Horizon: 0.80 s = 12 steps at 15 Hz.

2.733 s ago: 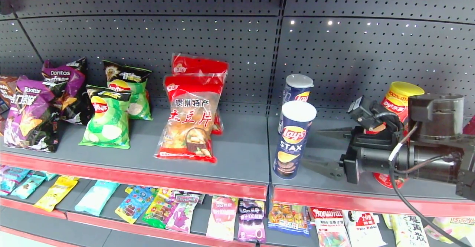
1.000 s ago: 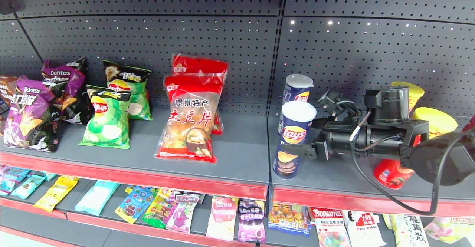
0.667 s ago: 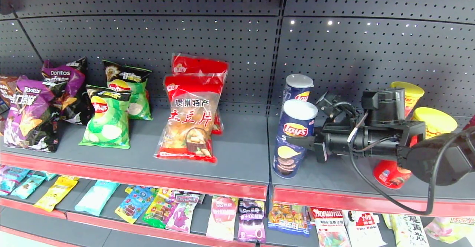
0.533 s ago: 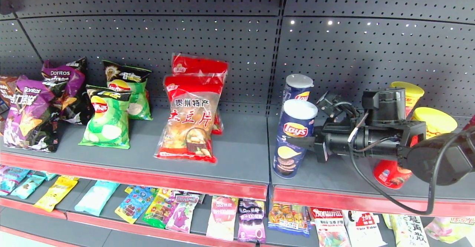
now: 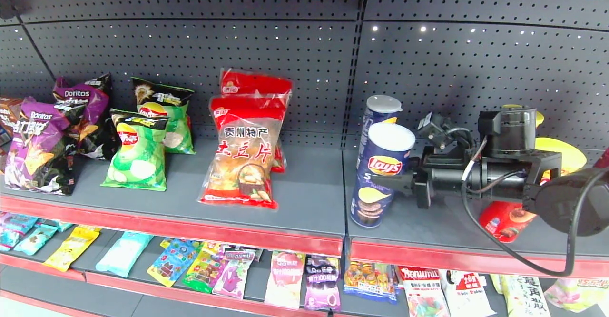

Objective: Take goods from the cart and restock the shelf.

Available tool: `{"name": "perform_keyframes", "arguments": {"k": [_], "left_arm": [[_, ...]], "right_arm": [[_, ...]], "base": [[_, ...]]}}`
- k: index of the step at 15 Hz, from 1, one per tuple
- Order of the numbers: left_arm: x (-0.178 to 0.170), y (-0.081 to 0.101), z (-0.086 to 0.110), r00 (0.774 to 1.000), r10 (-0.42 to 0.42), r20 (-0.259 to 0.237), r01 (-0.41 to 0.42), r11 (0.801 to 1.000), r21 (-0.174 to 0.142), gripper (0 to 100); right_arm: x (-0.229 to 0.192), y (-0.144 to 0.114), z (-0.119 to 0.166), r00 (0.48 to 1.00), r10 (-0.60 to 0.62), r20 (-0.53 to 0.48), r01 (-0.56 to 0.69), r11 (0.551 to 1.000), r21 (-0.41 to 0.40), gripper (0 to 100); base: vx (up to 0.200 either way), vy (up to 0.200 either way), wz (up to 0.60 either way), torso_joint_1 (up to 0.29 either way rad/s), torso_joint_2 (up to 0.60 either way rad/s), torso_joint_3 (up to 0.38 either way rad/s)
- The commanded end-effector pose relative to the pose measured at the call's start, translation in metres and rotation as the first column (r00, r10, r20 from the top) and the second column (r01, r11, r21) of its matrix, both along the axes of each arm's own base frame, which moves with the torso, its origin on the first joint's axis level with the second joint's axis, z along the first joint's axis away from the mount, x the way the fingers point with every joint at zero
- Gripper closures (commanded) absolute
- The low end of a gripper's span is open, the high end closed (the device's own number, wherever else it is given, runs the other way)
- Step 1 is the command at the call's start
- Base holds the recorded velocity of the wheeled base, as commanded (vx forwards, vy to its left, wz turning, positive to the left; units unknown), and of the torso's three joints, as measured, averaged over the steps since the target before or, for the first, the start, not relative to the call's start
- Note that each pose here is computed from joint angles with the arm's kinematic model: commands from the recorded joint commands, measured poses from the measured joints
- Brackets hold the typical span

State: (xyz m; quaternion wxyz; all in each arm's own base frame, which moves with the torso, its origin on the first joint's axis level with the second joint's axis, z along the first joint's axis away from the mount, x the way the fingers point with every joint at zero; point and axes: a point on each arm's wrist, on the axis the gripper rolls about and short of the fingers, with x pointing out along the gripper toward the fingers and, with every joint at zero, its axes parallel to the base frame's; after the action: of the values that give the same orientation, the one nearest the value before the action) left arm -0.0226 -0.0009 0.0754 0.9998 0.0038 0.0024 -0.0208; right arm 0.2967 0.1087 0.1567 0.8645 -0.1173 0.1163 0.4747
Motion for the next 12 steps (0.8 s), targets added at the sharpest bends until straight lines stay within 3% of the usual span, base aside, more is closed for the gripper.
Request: {"name": "perform_keyframes", "arguments": {"k": [1, 12], "left_arm": [[0.000, 0.000, 0.000, 1.000, 0.000, 0.000, 0.000, 1.000, 0.000, 0], [0.000, 0.000, 0.000, 1.000, 0.000, 0.000, 0.000, 1.000, 0.000, 0]], "right_arm": [[0.001, -0.005, 0.001, 1.000, 0.013, 0.021, -0.013, 1.000, -0.003, 100], [0.000, -0.018, -0.013, 0.997, 0.078, 0.016, -0.076, 0.995, -0.065, 100]], "base": [[0.000, 0.000, 0.00, 0.000, 0.00, 0.000], [0.000, 0.000, 0.00, 0.000, 0.00, 0.000]]}}
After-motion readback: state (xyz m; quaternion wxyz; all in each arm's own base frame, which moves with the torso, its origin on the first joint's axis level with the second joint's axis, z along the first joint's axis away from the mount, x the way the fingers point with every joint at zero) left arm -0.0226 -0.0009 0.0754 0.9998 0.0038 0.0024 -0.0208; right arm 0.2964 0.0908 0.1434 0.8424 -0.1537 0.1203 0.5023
